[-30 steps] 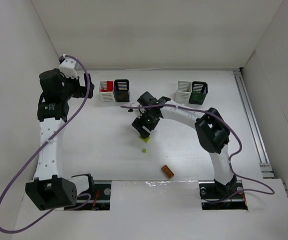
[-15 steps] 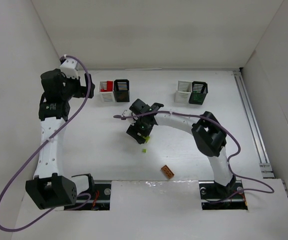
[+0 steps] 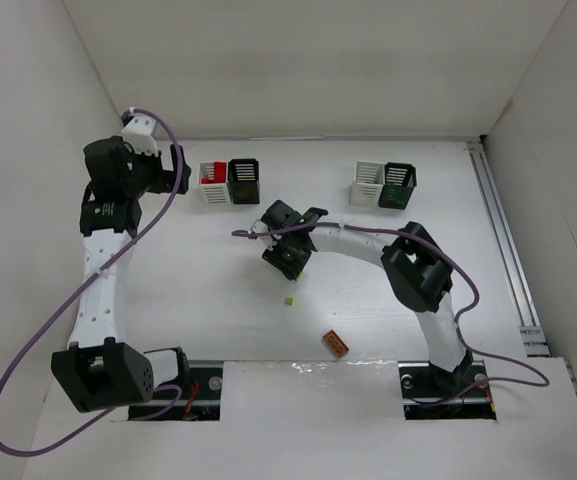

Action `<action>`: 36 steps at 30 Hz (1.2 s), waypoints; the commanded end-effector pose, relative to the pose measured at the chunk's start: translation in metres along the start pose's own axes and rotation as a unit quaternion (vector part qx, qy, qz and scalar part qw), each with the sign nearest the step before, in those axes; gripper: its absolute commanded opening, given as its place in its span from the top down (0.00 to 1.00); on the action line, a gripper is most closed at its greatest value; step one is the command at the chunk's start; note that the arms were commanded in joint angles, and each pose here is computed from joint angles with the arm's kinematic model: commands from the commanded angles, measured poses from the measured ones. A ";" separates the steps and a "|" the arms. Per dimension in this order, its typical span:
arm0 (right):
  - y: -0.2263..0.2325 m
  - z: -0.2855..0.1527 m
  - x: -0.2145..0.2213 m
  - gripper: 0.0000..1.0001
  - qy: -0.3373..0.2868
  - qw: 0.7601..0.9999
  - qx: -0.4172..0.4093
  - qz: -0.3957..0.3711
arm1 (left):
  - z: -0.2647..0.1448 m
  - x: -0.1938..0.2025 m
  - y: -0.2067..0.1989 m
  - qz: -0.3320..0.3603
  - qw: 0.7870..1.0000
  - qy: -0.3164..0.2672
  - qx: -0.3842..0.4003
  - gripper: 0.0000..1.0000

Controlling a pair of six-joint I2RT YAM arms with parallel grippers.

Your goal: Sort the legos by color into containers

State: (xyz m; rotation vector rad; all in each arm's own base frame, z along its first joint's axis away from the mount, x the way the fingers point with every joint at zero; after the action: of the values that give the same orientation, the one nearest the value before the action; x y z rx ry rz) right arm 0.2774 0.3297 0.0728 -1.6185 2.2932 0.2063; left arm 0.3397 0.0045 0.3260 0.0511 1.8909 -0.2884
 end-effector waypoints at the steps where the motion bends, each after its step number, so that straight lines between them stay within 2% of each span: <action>1: -0.005 -0.001 -0.004 0.77 -0.010 1.000 0.019 0.002 | 0.004 -0.008 -0.001 -0.011 1.000 -0.012 0.009 0.00; 7: -0.042 -0.060 -0.018 0.79 -0.084 0.995 0.025 0.045 | 0.010 -0.001 -0.002 -0.030 0.999 -0.017 0.017 0.00; 8: -0.054 -0.071 -0.019 0.79 -0.094 0.993 0.035 0.055 | 0.005 -0.009 -0.007 -0.027 0.998 -0.041 0.026 0.00; 10: -0.091 -0.096 -0.014 0.79 -0.124 0.987 0.052 0.091 | 0.005 -0.005 -0.007 -0.030 0.998 -0.047 0.027 0.00; 11: -0.106 -0.108 -0.013 0.79 -0.139 0.982 0.062 0.108 | 0.004 -0.003 -0.020 -0.021 0.998 -0.040 0.044 0.00; 16: -0.197 -0.159 0.016 0.79 -0.169 0.959 0.131 0.188 | 0.022 0.009 -0.044 0.009 0.997 0.022 0.071 0.00; 20: -0.256 -0.198 0.034 0.79 -0.200 0.935 0.184 0.226 | 0.026 0.009 -0.046 0.012 0.998 0.025 0.063 0.00; 23: -0.290 -0.204 0.057 0.78 -0.204 0.923 0.199 0.260 | 0.029 0.008 -0.045 0.012 0.998 0.025 0.059 0.00; 27: -0.318 -0.214 0.067 0.78 -0.228 0.905 0.212 0.291 | 0.027 0.006 -0.046 0.007 0.998 0.025 0.059 0.00; 30: -0.327 -0.206 0.080 0.78 -0.214 0.902 0.218 0.305 | 0.028 0.010 -0.045 0.006 0.998 0.030 0.058 0.00; 36: -0.327 -0.195 0.085 0.75 -0.226 0.905 0.181 0.312 | 0.030 0.012 -0.048 0.010 0.996 0.036 0.077 0.00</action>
State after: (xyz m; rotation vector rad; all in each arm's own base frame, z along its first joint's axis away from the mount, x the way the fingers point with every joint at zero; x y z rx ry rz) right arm 0.5240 0.0792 0.2315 -0.5527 2.2659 0.1855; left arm 0.3528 -0.0481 0.2911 0.1506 2.0017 -0.4074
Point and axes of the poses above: each gripper's point midway between its finger pads, its own z axis out along the fingers, its own y axis along the line the jaws close on, x = y × z, the point moved 5 cm from there along -z, back along the fingers, and after that the axes turned 10 degrees about -z, right-handed, at the moved point
